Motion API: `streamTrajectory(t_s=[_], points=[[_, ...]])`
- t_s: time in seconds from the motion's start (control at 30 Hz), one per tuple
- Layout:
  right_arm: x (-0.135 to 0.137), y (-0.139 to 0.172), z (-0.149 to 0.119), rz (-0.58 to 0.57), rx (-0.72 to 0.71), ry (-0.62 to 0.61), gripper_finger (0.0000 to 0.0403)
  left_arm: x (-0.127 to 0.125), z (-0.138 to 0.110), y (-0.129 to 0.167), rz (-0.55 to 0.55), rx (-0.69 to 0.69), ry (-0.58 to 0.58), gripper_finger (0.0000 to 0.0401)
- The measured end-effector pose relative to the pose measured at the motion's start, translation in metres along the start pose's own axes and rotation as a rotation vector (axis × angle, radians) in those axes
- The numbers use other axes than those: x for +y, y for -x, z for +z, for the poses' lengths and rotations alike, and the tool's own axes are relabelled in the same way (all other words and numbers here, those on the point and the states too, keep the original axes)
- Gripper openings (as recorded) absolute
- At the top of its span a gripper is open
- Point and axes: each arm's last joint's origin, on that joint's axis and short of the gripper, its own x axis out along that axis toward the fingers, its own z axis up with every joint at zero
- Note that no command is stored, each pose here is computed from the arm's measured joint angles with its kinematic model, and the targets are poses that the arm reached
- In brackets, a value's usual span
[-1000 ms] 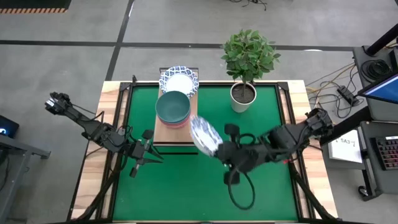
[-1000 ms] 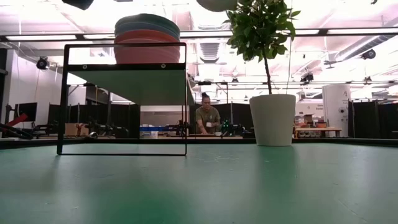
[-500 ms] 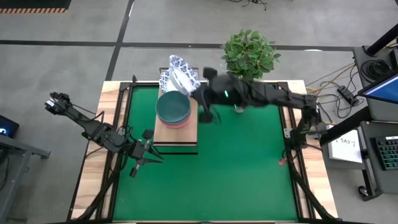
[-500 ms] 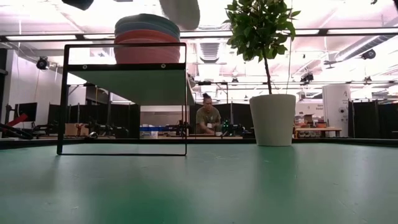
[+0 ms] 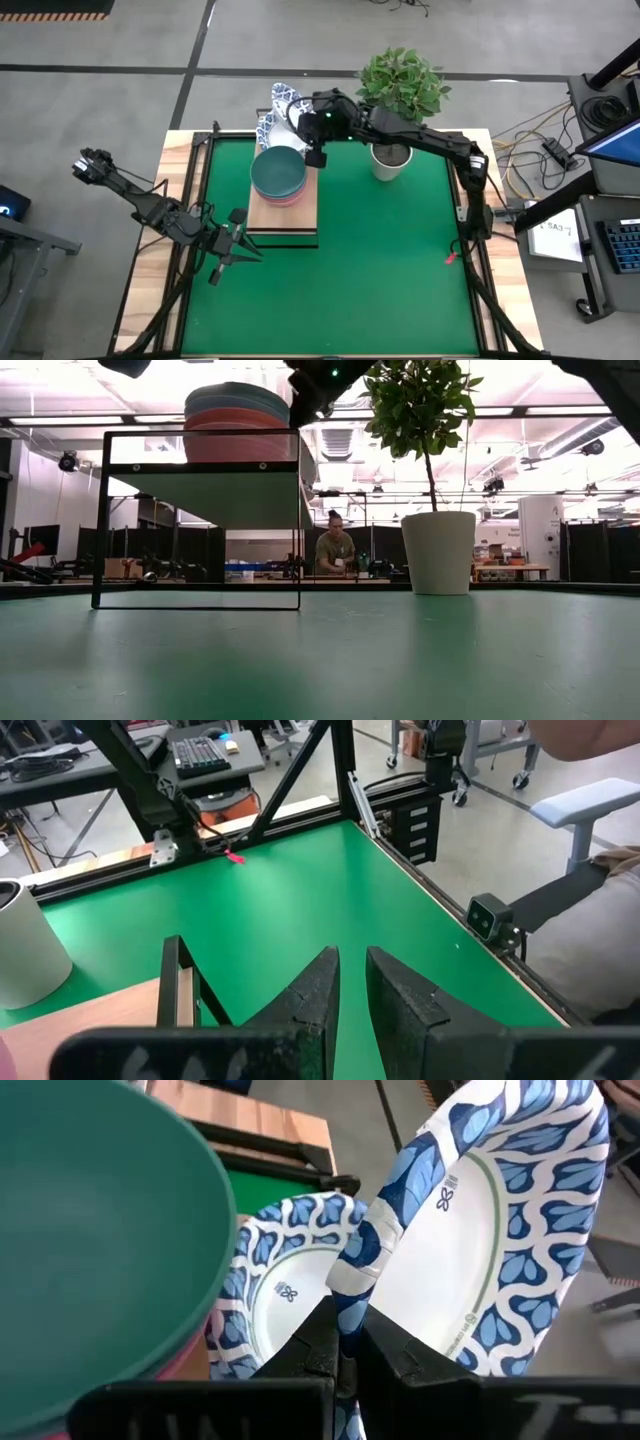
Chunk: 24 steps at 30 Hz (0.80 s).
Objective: Place and stack bowls onto a shelf
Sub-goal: Stack the white patterned bowl on top of the white patterned bowl on the shelf, then return to Home Position
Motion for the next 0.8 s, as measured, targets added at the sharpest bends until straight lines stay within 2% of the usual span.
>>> streamTrajectory(t_s=[0.3, 0.63, 0.8], points=[[0.0, -0.017, -0.006, -0.026, 0.022, 0.013, 0.0022, 0.0, 0.0, 0.0, 0.0, 0.003, -0.001, 0.0036], [0.0, -0.019, -0.007, -0.024, 0.024, -0.011, 0.0123, 0.0, 0.0, 0.0, 0.001, 0.004, -0.001, 0.0036], [0.004, -0.01, -0.001, -0.017, 0.009, -0.042, 0.0157, 0.0, 0.0, 0.0, 0.0, 0.004, -0.001, 0.0036]])
